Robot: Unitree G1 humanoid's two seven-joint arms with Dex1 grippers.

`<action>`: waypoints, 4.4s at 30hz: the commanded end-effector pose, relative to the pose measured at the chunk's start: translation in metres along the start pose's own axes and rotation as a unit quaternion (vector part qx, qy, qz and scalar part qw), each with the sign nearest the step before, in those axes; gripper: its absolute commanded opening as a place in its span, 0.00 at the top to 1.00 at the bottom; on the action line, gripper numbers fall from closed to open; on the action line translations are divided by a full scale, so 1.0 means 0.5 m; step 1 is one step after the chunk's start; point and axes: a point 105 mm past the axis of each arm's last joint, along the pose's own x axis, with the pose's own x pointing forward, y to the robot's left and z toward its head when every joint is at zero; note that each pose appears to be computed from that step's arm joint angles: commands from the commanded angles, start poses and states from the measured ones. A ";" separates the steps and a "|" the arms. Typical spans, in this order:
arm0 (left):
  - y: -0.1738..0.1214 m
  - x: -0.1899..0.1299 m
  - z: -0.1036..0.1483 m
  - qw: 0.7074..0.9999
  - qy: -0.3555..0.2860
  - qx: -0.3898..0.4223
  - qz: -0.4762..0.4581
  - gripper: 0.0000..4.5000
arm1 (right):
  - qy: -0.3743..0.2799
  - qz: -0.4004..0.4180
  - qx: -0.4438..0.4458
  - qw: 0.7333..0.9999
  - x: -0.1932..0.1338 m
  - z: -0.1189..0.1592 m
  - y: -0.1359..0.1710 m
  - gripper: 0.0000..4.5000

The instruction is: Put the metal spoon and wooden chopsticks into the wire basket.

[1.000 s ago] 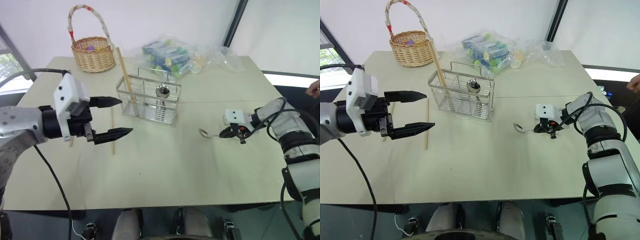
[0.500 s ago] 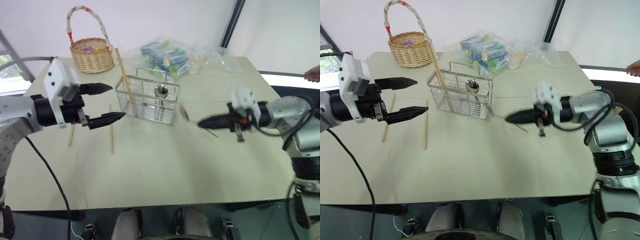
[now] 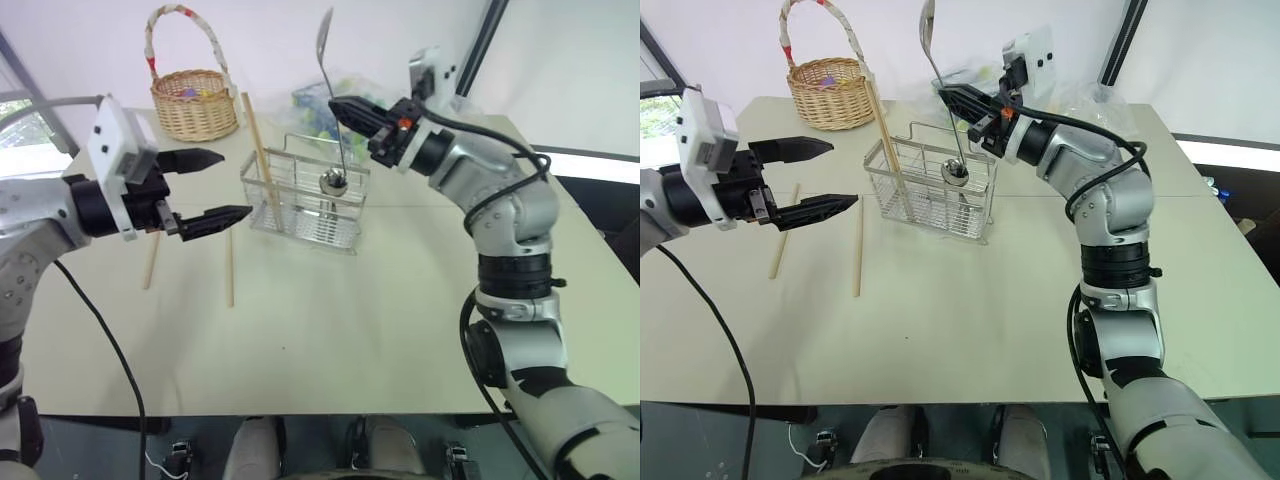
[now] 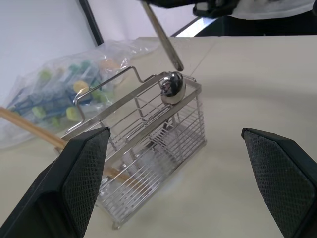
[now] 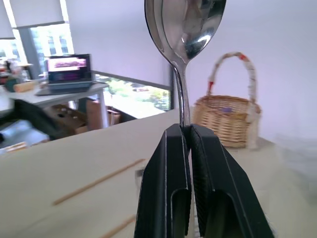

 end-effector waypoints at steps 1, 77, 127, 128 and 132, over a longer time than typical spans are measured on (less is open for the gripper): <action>0.006 -0.004 0.023 0.999 -0.017 0.023 0.016 0.00 | -0.036 -0.025 -0.026 0.999 0.015 0.038 -0.020 0.99; 0.319 -0.043 -0.364 0.773 0.215 -0.313 0.509 0.99 | 0.146 0.142 -0.034 0.978 -0.293 -0.042 0.160 0.00; 0.273 0.140 0.082 0.898 -0.245 -0.193 0.311 0.00 | 0.125 0.065 -0.011 0.990 -0.290 -0.031 0.131 0.00; 0.287 0.117 0.088 0.896 -0.235 -0.190 0.325 0.00 | 0.125 0.066 -0.010 0.990 -0.288 -0.033 0.130 0.00; 0.320 0.077 0.041 0.902 -0.127 -0.193 0.365 0.00 | 0.125 0.072 -0.006 0.990 -0.283 -0.036 0.131 0.00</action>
